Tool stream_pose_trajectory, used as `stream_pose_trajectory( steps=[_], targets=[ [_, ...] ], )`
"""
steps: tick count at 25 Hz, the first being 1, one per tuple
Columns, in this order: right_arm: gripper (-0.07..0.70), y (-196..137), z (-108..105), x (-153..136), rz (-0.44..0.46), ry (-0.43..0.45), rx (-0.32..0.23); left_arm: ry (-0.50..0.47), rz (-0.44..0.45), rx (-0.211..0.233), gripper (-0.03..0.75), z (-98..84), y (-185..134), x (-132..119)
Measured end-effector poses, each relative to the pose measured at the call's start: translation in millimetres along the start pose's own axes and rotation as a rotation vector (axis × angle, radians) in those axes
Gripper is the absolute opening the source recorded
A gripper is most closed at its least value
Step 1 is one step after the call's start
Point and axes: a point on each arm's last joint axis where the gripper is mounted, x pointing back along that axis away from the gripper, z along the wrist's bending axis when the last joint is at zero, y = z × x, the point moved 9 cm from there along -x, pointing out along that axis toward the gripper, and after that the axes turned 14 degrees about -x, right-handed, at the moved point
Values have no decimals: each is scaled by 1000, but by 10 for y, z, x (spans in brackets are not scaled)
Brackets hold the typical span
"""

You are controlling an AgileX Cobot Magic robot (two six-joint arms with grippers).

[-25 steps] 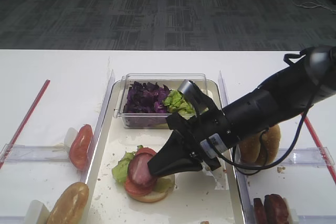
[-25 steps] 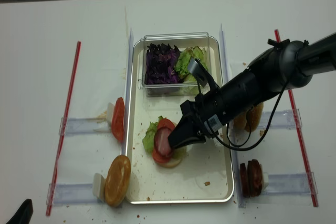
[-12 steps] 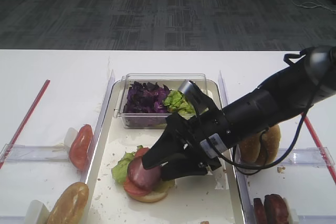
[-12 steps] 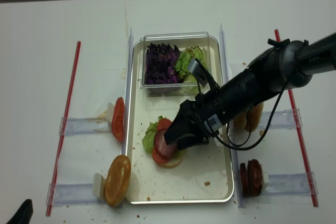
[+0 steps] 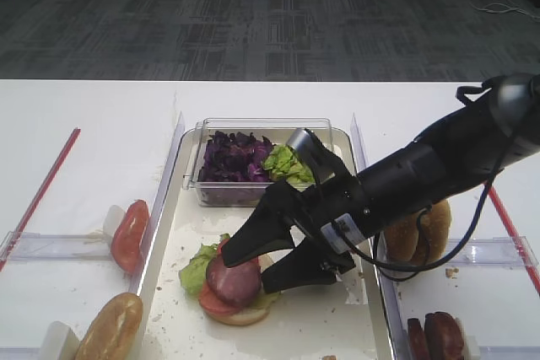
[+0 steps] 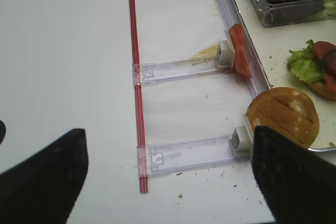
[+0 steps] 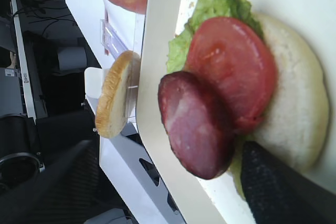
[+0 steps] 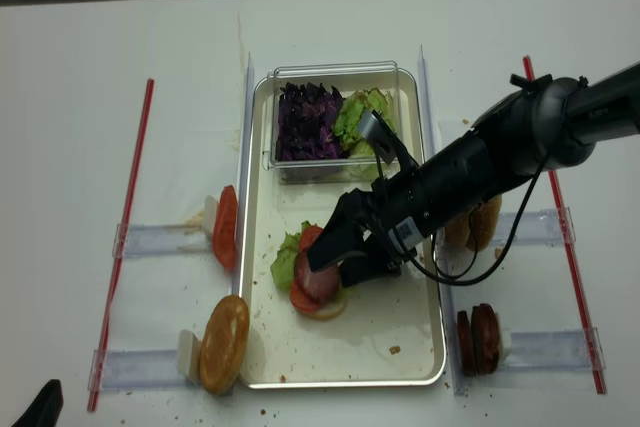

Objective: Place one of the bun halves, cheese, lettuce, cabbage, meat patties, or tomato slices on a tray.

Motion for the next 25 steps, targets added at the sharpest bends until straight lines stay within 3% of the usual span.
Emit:
stream_pose_trajectory(
  steps=[9, 12, 25],
  targets=[
    [594, 7, 3, 3, -5, -1, 1, 0, 0, 0, 616, 0, 0, 0],
    [594, 0, 65, 41, -12, -8, 24, 0, 0, 0, 616, 0, 0, 0],
    [595, -11, 145, 239, 15, -177, 138, 2, 0, -1, 616, 3, -1, 0]
  ],
)
